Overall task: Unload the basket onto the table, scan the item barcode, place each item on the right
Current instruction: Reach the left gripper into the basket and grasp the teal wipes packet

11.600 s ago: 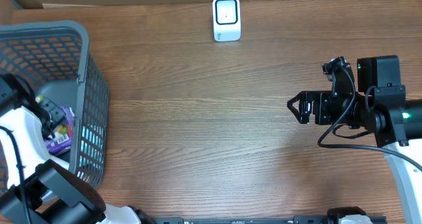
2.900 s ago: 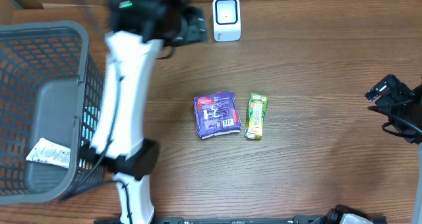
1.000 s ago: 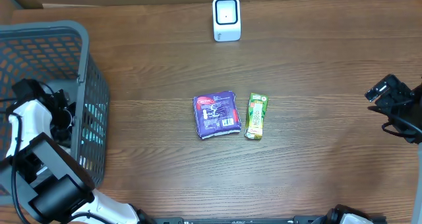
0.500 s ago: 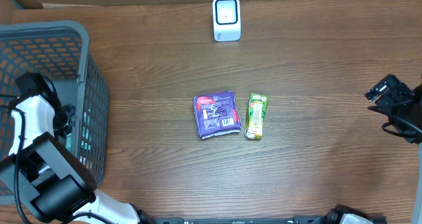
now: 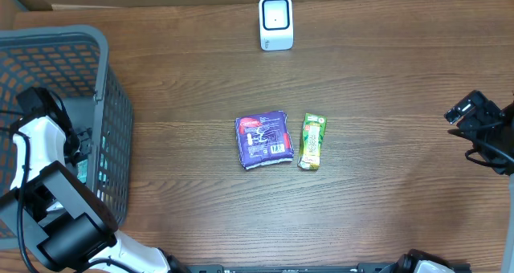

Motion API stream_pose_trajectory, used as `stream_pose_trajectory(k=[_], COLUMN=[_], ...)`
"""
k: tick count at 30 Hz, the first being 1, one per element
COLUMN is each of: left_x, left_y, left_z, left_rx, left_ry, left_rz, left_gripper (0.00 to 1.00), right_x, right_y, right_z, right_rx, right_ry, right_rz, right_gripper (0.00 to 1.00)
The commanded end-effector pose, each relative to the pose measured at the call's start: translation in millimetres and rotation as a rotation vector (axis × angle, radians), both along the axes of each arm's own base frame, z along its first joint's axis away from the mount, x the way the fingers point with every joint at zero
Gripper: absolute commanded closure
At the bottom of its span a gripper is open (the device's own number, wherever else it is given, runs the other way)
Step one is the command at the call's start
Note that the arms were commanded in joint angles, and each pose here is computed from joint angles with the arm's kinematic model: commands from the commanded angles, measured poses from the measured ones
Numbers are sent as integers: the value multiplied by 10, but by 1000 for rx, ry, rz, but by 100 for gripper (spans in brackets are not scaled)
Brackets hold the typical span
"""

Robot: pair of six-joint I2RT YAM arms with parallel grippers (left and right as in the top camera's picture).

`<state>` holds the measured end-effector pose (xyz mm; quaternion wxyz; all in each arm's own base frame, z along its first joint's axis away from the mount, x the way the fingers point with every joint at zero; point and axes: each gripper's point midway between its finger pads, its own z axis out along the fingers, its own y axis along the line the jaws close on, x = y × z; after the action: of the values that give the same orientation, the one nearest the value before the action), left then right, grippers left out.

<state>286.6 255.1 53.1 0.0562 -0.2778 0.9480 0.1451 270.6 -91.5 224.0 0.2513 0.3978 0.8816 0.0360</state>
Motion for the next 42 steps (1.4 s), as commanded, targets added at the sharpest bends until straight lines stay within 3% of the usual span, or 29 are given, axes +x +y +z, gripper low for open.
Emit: stream_pose_trajectory(k=[1, 14, 21, 25, 30, 32, 36, 42], left_x=[165, 482, 302, 238, 229, 244, 243, 263], left_y=[-157, -360, -452, -479, -410, -400, -389, -378], left_z=[-100, 168, -90, -267, -291, -288, -287, -242], left_rx=[-102, -227, -249, -244, -206, -202, -197, -200], left_ry=[-33, -158, -99, -92, -83, -91, -90, -100], left_rz=[-83, -235, -259, -257, -247, -238, -236, -197], left_gripper=[19, 22, 21, 15, 17, 28, 73, 75], right_x=[25, 25, 25, 25, 24, 24, 24, 25], right_y=[-29, -29, -29, -29, -29, -29, -29, -29], right_z=[67, 67, 67, 67, 66, 66, 66, 67], right_rx=[-11, -11, -11, -11, -11, -11, -11, -11], right_ry=[-20, -20, -20, -20, -20, -20, -20, -20], right_rz=[-10, -10, -10, -10, -10, -10, -10, -10], right_gripper=[0, 0, 0, 0, 0, 0, 0, 0])
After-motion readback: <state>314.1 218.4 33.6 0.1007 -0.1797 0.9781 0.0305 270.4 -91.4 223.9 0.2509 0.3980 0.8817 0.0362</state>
